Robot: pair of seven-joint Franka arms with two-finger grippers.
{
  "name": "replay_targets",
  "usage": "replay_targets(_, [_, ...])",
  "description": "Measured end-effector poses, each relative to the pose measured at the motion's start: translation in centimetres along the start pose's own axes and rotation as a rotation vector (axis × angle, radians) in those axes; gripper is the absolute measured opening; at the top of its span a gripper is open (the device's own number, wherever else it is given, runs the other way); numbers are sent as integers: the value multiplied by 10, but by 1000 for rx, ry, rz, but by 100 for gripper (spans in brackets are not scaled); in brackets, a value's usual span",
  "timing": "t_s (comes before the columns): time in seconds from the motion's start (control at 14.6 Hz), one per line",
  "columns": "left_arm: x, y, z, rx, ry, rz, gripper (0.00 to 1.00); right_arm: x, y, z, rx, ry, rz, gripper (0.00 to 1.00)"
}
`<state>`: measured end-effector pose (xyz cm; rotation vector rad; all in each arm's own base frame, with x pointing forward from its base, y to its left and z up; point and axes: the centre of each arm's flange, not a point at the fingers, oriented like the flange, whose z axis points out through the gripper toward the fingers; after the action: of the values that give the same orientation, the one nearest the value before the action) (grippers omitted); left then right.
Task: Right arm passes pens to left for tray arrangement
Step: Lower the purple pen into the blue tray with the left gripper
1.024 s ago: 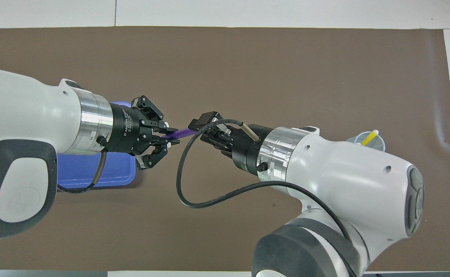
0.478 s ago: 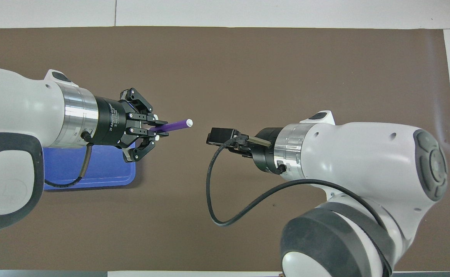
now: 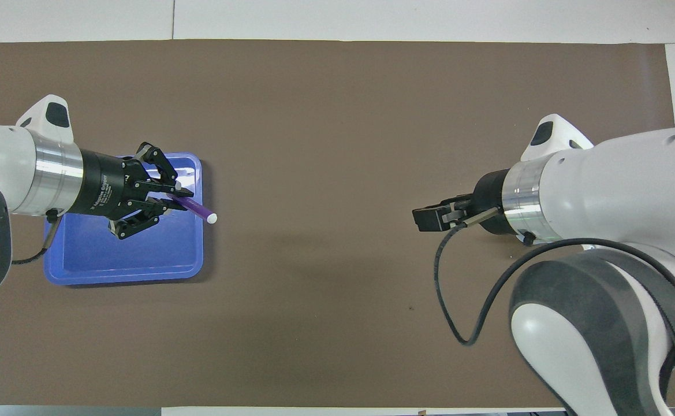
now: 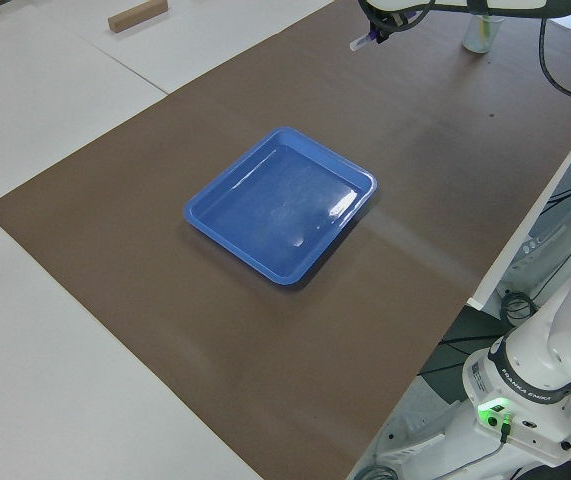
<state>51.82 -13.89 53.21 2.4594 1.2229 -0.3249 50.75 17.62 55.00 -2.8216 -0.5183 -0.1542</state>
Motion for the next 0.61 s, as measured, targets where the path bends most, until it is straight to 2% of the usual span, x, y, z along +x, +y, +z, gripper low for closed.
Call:
replay_targets(0.14, [34, -24, 11, 53, 16, 186, 17, -10, 26, 2, -105, -77, -175, 77])
replay_targets(0.27, [60, -44, 32, 132, 13, 386, 17, -23, 53, 7, -158, -132, -269, 74])
replay_targets(0.48, [93, -57, 79, 246, -5, 637, 17, -39, 97, 21, -278, -203, -334, 70])
replay_targets(0.61, [110, -59, 114, 306, 3, 745, 17, -45, 117, 39, -299, -215, -324, 67])
